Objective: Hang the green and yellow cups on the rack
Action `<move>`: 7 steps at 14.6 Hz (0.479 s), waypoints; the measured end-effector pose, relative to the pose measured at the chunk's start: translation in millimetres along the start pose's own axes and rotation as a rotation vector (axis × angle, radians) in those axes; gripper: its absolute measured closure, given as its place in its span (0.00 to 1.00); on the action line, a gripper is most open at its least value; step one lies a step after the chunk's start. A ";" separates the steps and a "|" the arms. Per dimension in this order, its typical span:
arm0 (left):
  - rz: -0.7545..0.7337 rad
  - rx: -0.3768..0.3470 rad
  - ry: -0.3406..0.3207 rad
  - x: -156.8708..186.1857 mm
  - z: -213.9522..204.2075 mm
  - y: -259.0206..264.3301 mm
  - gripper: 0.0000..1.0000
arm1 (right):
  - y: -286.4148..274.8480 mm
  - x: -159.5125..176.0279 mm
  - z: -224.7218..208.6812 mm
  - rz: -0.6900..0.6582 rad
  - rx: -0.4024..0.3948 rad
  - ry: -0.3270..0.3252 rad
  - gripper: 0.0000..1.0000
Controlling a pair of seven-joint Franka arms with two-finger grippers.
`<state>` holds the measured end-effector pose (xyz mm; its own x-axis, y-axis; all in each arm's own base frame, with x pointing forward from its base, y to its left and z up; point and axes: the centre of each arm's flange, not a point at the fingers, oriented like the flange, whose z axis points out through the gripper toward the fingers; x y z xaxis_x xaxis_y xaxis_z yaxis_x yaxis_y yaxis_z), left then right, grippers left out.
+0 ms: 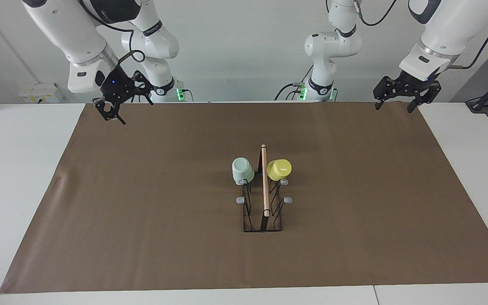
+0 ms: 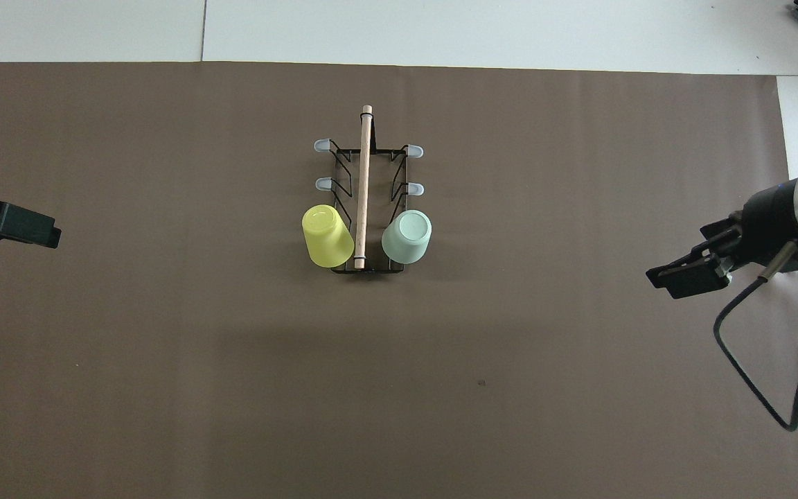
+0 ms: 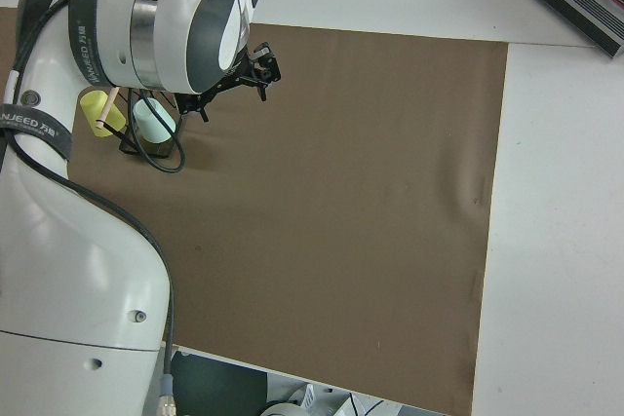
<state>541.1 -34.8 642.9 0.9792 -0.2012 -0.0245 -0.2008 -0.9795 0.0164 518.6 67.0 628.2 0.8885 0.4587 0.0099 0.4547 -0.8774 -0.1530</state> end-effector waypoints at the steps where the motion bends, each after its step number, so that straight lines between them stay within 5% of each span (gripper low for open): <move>1: 0.000 -0.002 0.001 0.0 -0.2 0.1 0.00 | -12.2 -6.5 -8.1 0.093 -0.028 -0.013 0.00; 7: 0.000 -0.003 0.002 0.1 -0.3 -0.3 0.00 | -15.1 -44.2 -36.6 0.296 -0.072 -0.034 0.00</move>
<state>541.3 -34.5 643.2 0.9793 -0.2011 -0.0227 -0.2007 -0.9795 0.0193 474.8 54.9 666.2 0.9809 0.1854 -0.0584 0.1809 -0.9807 -0.0739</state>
